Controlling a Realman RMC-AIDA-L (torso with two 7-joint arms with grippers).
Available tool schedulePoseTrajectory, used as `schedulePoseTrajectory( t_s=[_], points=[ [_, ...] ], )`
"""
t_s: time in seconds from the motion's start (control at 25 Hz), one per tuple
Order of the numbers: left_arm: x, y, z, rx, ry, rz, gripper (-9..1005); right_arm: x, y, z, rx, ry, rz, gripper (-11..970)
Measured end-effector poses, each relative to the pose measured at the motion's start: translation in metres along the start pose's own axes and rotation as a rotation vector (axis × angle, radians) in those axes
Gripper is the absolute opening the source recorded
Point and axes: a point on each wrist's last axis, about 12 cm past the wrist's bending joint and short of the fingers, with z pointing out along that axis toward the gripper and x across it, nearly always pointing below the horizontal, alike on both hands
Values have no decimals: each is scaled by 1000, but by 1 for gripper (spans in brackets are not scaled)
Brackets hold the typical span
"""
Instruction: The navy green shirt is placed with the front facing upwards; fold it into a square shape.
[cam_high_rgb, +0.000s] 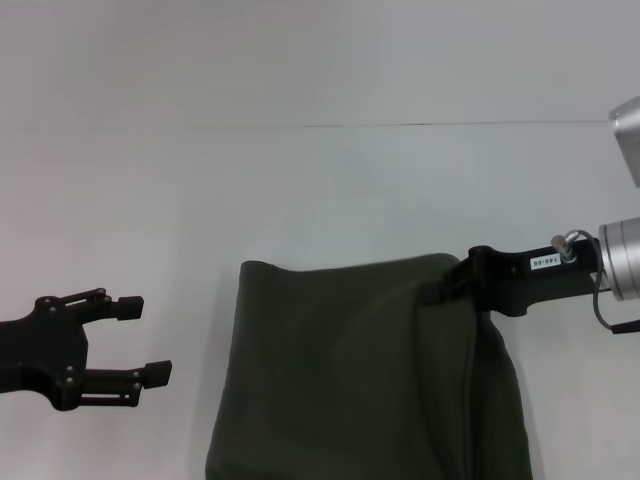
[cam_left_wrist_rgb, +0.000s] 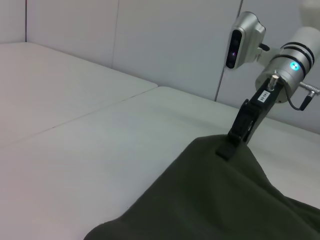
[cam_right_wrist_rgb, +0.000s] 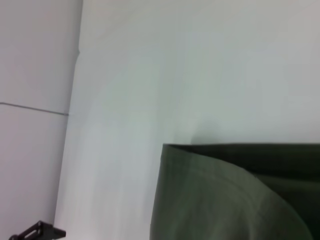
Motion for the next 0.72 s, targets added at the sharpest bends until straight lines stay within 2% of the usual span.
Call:
schedulePoseTrajectory(
  t_s=[0.72],
  points=[
    [-4, 3, 2, 5, 4, 2, 932, -17, -4, -29, 60, -52, -9, 37]
  ],
)
